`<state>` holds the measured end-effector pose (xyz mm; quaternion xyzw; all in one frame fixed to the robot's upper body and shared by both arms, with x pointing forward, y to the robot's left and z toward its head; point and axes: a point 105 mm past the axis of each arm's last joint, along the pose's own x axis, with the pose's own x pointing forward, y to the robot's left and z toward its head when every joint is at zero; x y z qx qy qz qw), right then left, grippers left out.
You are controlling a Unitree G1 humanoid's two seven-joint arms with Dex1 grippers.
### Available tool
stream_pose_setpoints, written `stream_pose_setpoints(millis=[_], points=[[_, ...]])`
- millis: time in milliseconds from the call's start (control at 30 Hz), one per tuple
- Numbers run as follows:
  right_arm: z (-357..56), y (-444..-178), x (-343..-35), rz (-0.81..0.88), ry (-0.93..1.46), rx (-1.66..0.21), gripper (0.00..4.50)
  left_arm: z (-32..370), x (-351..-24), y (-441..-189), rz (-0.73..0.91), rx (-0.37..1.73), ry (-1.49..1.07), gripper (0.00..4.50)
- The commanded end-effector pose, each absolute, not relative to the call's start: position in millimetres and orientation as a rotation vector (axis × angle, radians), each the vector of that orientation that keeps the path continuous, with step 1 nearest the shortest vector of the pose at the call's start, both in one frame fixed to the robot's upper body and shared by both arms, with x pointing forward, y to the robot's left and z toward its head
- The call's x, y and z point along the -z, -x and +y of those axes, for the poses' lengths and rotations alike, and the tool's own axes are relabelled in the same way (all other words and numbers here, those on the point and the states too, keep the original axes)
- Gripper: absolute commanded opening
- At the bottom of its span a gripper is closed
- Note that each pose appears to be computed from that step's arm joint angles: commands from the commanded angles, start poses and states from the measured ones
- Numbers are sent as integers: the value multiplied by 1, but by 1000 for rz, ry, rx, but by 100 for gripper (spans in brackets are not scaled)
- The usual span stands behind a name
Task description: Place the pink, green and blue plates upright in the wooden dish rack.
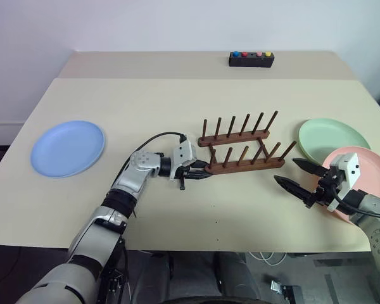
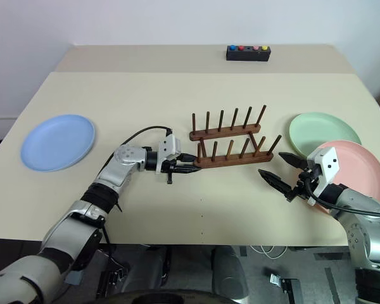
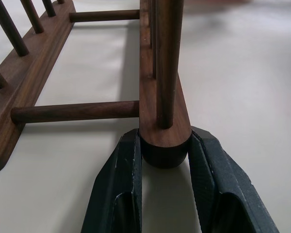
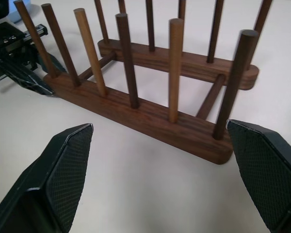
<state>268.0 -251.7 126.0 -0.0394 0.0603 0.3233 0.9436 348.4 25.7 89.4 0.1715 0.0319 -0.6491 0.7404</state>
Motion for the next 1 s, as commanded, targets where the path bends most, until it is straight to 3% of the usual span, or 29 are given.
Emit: stream_pose_setpoints(millis=[33,200,433,467,600,667,767,933,967,1000], points=[[-252,-267,-140,73,120,-652,450,26,-100,-358,32,1417,-412,73],[-253,-266,-140,73,123,-643,450,31,-99,-365,54,1397,-407,73],[-253,-267,-139,77,130,-638,450,44,-101,-374,31,1306,-400,424],[-253,-267,-139,78,134,-634,450,50,-103,-375,22,1276,-382,445],[-252,-268,-137,88,143,-633,450,67,-104,-369,21,1231,-314,445],[-254,-269,-131,117,170,-619,396,78,-101,-355,33,1225,-268,450],[-257,-269,-124,154,206,-606,272,85,-92,-328,68,1255,-257,328],[-257,-277,-120,182,258,-595,9,66,-90,-304,105,1315,-275,68],[-259,-280,-119,188,275,-585,0,60,-90,-303,112,1320,-279,18],[-259,-284,-118,197,291,-575,0,50,-92,-302,105,1332,-285,18]])
